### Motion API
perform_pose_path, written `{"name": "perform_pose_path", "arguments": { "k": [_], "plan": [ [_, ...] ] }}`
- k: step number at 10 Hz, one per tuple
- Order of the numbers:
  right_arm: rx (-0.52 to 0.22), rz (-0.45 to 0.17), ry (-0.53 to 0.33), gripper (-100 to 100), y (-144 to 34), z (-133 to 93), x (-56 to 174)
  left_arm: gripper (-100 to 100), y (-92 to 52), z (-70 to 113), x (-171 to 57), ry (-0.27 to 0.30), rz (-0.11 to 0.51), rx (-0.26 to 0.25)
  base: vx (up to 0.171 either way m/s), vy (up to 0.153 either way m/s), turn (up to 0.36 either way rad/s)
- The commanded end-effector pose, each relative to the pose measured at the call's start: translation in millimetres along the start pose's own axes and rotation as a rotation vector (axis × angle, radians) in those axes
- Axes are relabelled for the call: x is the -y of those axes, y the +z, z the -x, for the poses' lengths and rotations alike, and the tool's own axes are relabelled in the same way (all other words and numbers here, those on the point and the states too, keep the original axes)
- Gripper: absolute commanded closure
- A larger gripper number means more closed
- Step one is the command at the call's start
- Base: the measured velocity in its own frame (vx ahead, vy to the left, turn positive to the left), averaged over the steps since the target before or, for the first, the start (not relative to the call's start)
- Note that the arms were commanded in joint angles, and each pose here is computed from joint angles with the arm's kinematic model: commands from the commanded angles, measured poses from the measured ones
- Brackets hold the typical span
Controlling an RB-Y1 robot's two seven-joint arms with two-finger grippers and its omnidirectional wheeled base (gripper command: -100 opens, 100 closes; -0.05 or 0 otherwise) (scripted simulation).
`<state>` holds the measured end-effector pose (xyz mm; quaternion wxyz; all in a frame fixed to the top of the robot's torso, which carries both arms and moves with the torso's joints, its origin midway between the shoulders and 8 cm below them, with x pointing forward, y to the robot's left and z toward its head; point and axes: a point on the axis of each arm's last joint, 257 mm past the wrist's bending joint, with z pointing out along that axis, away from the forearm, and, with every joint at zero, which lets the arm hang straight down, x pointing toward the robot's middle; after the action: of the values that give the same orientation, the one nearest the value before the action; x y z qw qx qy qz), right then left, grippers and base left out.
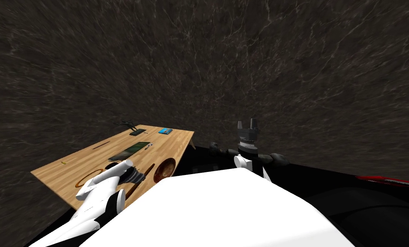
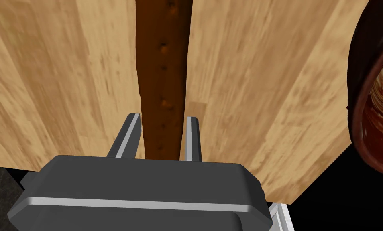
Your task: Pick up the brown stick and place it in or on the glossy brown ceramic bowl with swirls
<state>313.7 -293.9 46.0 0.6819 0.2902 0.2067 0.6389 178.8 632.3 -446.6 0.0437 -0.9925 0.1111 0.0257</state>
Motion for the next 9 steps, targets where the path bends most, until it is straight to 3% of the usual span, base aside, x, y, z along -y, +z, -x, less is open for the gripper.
{"name": "perform_pose_path", "arguments": {
  "k": [1,2,5,9],
  "plan": [
    [0.0,0.0,0.0,0,0.0,0,0,100,-15.2,6.3,16,-0.015,-0.013,0.013,-0.005,-0.12,0.046],
    [0.0,0.0,0.0,0,0.0,0,0,100,-15.2,6.3,16,-0.015,-0.013,0.013,0.006,-0.066,0.022],
    [0.0,0.0,0.0,0,0.0,0,0,100,-46.6,14.4,39,-0.038,-0.033,0.028,0.004,-0.08,0.017],
    [0.0,0.0,0.0,0,0.0,0,0,100,-73.4,14.3,51,-0.055,-0.034,0.025,-0.011,-0.087,-0.003]
  ]
}}
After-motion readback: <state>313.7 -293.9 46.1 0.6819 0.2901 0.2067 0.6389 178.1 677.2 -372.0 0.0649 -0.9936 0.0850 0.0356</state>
